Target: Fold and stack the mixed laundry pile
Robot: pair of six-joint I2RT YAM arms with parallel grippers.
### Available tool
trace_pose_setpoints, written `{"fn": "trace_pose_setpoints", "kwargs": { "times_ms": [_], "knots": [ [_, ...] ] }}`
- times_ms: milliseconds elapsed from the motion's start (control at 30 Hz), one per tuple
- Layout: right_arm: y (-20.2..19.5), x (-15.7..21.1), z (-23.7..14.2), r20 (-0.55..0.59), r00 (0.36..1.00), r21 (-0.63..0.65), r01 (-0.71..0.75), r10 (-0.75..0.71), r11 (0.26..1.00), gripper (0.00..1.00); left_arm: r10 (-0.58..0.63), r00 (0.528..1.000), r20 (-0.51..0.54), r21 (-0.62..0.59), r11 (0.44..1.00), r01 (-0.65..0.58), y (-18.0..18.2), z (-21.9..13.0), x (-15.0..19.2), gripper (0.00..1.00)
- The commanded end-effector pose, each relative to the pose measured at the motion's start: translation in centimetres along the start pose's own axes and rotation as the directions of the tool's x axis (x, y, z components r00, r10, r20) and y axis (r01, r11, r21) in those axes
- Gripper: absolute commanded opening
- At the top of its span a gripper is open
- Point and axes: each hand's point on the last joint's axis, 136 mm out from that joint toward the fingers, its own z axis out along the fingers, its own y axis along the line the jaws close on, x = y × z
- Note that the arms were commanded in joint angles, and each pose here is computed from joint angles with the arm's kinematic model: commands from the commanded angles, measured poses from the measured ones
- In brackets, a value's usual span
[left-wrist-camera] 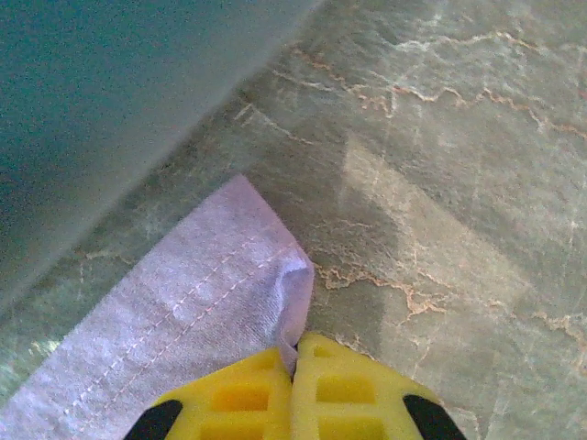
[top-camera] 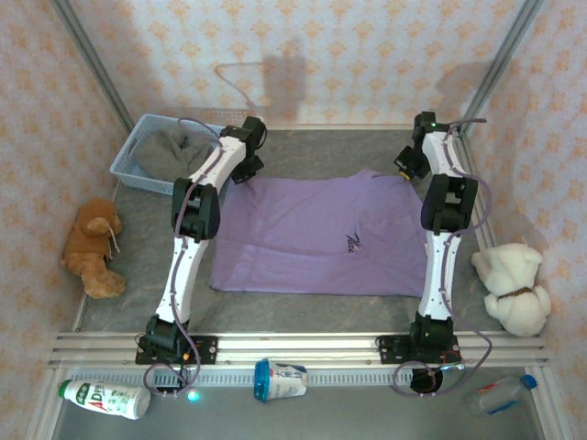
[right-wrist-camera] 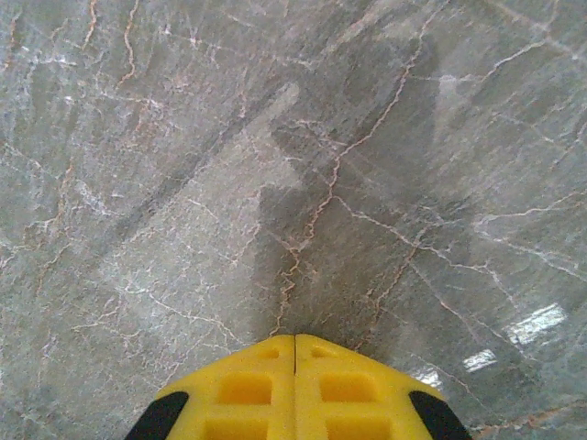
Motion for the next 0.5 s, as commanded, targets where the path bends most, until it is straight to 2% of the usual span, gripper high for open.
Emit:
{"fn": "trace_pose_setpoints", "kwargs": {
  "times_ms": [0, 167, 467],
  "knots": [
    [0.6, -1.2, -3.4, 0.057, 0.998, -0.036, 0.007, -0.005, 0.999, 0.0, 0.015, 1.0, -0.006, 0.002, 1.0, -0.015, 0.4, -2.1, -0.1, 0.0],
    [1.1, -1.4, -6.1, 0.086, 0.996, -0.068, 0.006, 0.0, 0.998, 0.0, 0.1, 0.994, 0.044, -0.027, 0.995, -0.099, 1.8, -5.4, -0.9, 0.0],
    [0.0, 0.5, -10.5, 0.104, 0.995, -0.067, 0.019, -0.012, 0.998, 0.0, 0.235, 0.971, 0.042, -0.046, 0.971, -0.233, 3.7, -9.1, 0.4, 0.0]
  ]
}}
